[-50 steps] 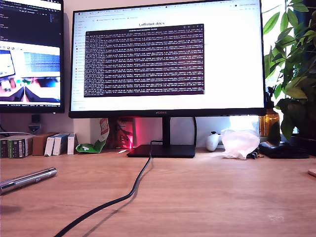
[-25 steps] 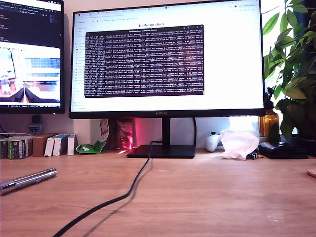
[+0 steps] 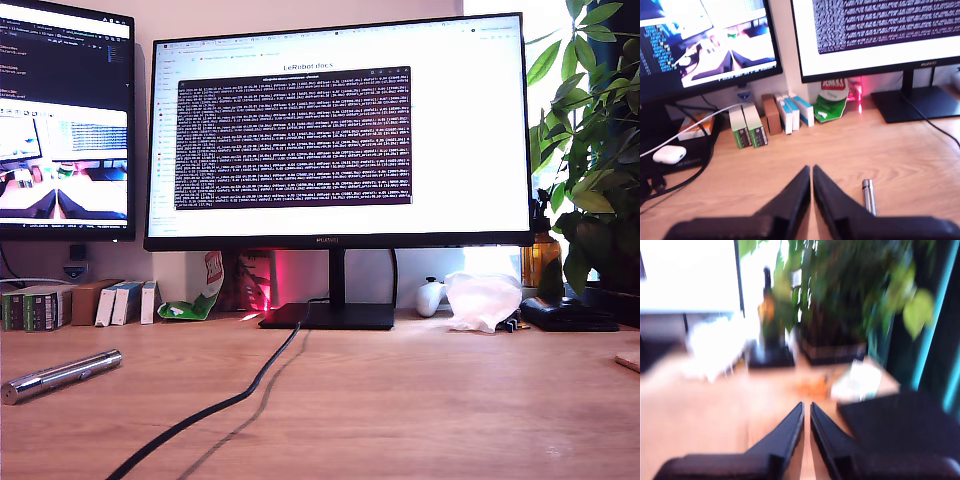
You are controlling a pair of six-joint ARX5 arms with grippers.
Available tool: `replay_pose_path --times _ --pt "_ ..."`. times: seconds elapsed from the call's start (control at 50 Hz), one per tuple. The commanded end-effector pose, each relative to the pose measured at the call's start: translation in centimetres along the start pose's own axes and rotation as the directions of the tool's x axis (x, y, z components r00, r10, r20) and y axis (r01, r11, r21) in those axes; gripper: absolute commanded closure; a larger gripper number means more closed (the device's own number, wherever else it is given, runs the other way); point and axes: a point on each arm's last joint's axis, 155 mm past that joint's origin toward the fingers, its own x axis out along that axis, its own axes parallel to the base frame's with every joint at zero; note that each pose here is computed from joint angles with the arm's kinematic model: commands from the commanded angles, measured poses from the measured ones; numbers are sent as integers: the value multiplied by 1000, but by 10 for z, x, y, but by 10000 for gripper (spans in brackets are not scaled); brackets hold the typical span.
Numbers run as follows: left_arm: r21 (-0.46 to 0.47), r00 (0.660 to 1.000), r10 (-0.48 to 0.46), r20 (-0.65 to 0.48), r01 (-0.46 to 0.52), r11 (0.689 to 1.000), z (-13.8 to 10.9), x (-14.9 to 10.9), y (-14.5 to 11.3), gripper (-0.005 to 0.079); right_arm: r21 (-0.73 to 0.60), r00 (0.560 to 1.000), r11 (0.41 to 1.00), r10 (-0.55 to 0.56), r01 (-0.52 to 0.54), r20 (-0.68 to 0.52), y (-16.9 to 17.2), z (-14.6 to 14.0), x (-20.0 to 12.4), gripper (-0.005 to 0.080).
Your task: Pick the metallic laser pointer with your right arm, pass it to your left arm, then place it down to the left side of the table
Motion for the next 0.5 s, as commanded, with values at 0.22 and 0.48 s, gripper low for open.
replay_pose_path --times 0.22,0.48 --pt "-1 998 19 -68 -19 1000 -51 14 1 764 -44 993 992 118 -118 6 22 -1 -1 729" --pt "-122 995 13 -98 -25 992 -59 14 0 764 -23 991 990 137 -137 6 26 0 -2 729"
